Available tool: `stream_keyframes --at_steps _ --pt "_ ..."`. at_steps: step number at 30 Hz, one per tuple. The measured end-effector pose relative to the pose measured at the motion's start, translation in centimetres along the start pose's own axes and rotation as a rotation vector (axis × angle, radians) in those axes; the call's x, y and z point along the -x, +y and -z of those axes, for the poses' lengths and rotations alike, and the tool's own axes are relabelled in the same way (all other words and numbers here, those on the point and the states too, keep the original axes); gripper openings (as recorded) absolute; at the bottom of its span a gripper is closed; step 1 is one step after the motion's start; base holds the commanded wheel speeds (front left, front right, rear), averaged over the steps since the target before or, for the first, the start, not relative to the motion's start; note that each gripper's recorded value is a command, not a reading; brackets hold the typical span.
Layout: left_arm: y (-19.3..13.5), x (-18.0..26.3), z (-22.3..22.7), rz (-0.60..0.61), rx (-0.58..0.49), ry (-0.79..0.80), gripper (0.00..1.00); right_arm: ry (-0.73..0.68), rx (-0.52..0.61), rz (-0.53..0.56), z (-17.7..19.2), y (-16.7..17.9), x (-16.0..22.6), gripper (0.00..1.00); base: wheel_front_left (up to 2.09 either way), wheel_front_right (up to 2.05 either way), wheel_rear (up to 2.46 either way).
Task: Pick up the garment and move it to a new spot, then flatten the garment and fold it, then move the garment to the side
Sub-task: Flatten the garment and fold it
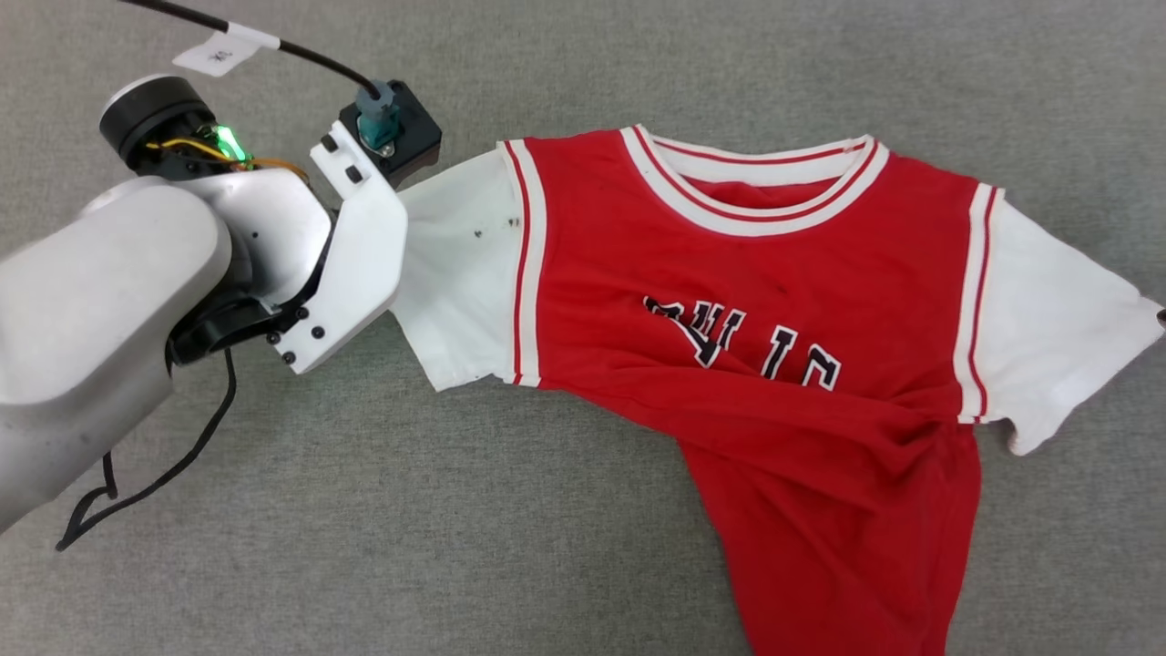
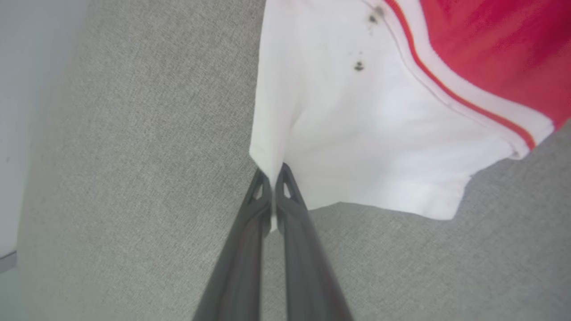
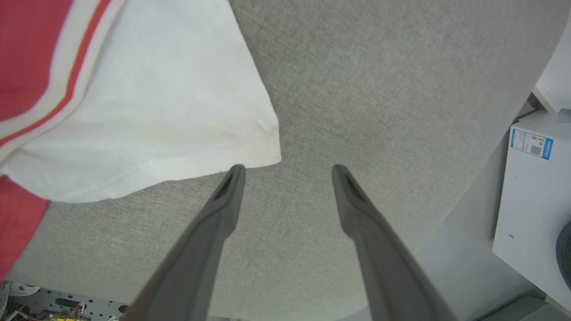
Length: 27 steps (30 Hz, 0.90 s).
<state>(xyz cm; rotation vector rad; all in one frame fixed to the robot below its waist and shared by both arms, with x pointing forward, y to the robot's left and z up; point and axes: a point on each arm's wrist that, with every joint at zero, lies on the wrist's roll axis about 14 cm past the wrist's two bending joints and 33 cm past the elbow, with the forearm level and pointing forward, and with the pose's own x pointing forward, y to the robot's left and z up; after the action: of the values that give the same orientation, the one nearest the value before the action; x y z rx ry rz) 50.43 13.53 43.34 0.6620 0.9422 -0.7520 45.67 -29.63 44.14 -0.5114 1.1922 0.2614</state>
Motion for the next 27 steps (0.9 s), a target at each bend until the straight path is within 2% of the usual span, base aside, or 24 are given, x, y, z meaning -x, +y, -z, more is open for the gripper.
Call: stream_keyframes --at_steps 9,16,17,18,23,27 --pt "0.2 -2.3 0.9 0.030 0.007 0.017 0.00 0.116 -0.072 -0.127 1.1 2.8 -6.0 1.00 0.00 0.00 0.00" --pt "0.3 -3.1 1.3 0.037 0.012 0.027 0.00 0.124 -0.103 -0.183 1.7 3.9 -7.5 1.00 0.00 0.00 0.00" --pt "0.4 -3.1 1.2 0.035 0.011 0.023 0.00 0.114 -0.101 -0.182 1.7 3.9 -7.5 0.25 0.00 0.00 0.00" --pt "0.5 -3.1 1.1 0.033 0.011 0.021 0.00 0.101 -0.101 -0.181 1.6 3.9 -7.5 0.00 0.00 0.00 0.00" --pt "0.5 -2.4 0.6 0.017 0.015 -0.017 0.00 -0.001 -0.115 -0.187 0.1 4.2 -6.6 0.00 0.00 0.00 0.00" --pt "0.1 -1.0 -0.5 0.001 0.015 -0.086 0.00 -0.161 -0.130 -0.151 -2.7 3.1 -4.4 0.00 0.00 0.00 0.00"
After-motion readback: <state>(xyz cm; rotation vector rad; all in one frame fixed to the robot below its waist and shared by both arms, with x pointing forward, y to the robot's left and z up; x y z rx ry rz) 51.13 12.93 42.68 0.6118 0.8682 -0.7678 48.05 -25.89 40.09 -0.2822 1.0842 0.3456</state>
